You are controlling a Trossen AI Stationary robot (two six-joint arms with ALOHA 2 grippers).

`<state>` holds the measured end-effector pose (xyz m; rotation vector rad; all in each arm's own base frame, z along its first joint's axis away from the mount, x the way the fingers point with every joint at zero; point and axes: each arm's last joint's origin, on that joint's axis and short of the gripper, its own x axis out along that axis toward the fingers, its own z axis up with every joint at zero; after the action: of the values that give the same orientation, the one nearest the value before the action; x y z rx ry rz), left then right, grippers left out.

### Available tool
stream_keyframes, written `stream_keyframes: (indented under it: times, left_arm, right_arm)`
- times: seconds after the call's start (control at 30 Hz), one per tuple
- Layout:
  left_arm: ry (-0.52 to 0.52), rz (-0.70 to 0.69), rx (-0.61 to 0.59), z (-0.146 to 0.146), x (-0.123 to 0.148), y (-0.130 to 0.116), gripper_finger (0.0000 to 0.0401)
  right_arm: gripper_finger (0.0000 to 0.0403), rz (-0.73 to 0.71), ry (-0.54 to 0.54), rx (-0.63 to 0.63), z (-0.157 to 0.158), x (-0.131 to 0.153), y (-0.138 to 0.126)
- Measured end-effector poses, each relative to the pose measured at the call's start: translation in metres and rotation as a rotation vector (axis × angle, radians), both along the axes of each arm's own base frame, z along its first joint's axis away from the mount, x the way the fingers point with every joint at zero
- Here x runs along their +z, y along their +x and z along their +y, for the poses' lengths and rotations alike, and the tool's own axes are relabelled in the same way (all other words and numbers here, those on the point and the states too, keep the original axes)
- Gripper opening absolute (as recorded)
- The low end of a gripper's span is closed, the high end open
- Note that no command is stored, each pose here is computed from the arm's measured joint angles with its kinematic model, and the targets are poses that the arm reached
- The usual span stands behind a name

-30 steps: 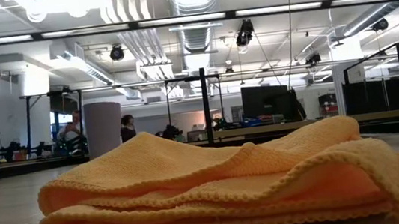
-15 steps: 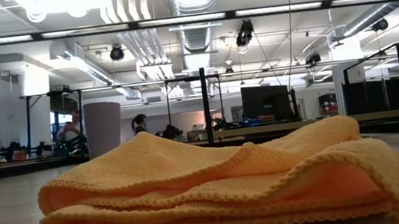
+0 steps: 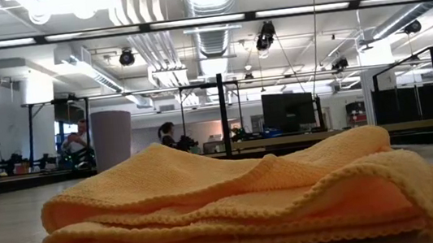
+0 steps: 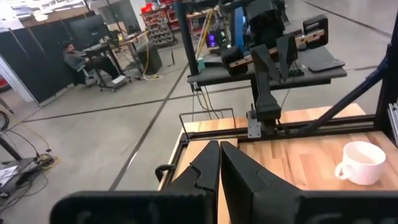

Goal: Stack small to large cups/mugs on shelf
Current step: Put the white mug on the shelf

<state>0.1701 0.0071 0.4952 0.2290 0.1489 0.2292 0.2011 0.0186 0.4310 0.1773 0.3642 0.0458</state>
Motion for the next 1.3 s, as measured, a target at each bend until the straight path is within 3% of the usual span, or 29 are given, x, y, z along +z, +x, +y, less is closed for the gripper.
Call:
stream_keyframes:
  times: [0.33,0.87,1.07,1.17,1.3]
  left_arm:
    - [-0.043,0.011,0.036,0.001,-0.004,0.005,0.0000]
    - [-0.023,0.185,0.169,0.011,-0.039,0.065,0.0001]
    - [-0.134,0.211,0.216,0.016,-0.056,0.091,0.0037]
    - [-0.141,0.252,0.223,0.018,-0.066,0.105,0.0062]
    - [-0.225,0.280,0.165,0.016,-0.077,0.122,0.0094]
  right_arm:
    - [0.0022,0.047,0.087,-0.034,0.002,-0.006,0.016]
    - [0.0023,0.038,0.089,-0.033,0.001,-0.004,0.014]
    - [0.0032,0.037,0.089,-0.033,0.001,-0.004,0.013]
    - [0.0038,0.037,0.089,-0.033,0.001,-0.004,0.013]
    - [0.0043,0.037,0.092,-0.024,0.002,-0.004,0.013]
